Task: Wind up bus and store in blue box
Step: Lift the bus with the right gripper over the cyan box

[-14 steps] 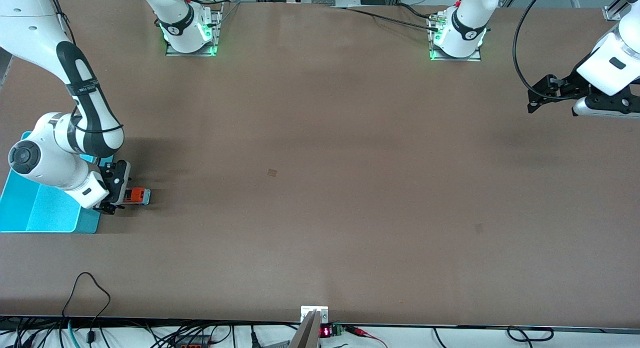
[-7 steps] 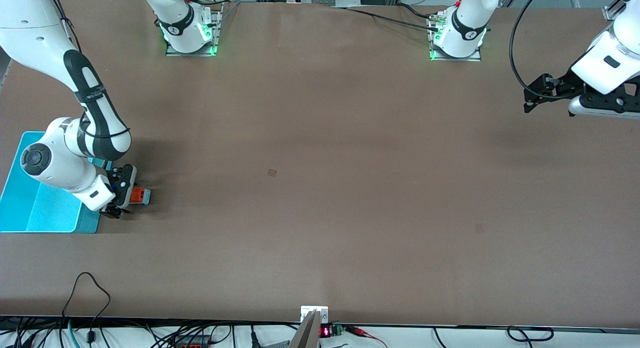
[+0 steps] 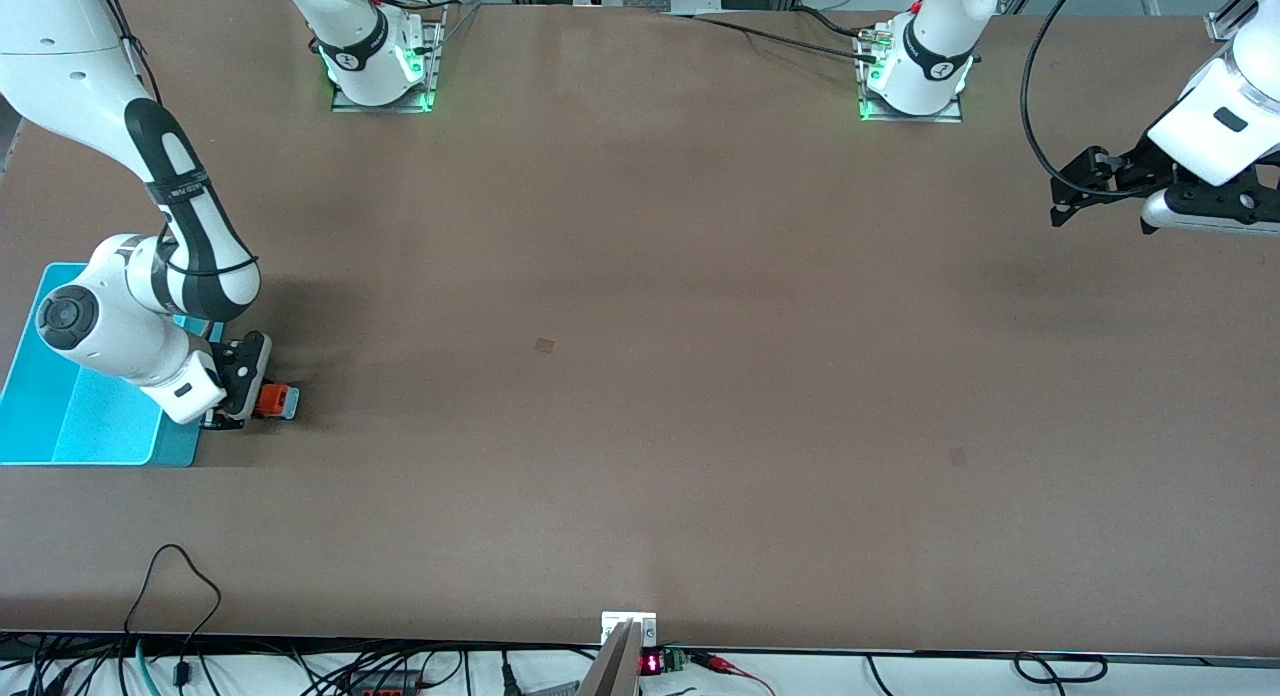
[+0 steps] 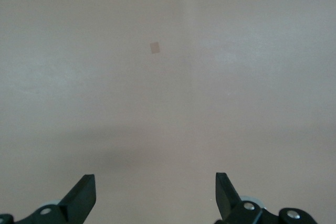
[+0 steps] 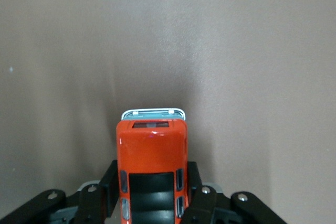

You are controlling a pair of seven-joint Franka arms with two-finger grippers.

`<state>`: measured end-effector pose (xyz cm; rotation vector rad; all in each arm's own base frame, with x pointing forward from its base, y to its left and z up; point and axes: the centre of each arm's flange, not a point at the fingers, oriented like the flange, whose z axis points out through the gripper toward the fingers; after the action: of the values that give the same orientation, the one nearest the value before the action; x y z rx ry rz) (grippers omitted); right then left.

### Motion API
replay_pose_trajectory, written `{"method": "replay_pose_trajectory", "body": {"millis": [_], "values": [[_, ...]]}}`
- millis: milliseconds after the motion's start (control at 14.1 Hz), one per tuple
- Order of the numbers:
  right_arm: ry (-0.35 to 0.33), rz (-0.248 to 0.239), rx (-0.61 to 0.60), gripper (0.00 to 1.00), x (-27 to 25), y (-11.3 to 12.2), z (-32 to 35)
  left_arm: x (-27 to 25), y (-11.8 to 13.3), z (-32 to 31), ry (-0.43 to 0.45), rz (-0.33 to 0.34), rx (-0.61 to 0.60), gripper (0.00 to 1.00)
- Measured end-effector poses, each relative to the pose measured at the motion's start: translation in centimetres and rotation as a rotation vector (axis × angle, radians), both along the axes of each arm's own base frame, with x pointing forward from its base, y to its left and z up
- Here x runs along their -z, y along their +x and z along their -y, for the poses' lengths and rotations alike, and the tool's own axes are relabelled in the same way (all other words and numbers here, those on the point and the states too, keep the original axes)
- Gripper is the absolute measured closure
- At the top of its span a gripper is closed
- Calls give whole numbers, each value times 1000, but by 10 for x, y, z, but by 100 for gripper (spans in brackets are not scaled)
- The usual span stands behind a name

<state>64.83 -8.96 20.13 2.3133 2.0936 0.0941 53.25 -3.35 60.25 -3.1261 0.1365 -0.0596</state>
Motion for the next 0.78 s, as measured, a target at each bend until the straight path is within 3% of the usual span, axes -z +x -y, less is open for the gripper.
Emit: {"method": "replay_pose_trajectory", "body": {"millis": [285,569,783], "values": [[25,9,144,47,-2,2,-4,1,0,2,0,-2,4,0],[69,54,489,47,-45,15,-42,4,2,2,0,-7,4,0],[89,56,750,47,-102,15,-60,4,3,3,0,-6,6,0]]}}
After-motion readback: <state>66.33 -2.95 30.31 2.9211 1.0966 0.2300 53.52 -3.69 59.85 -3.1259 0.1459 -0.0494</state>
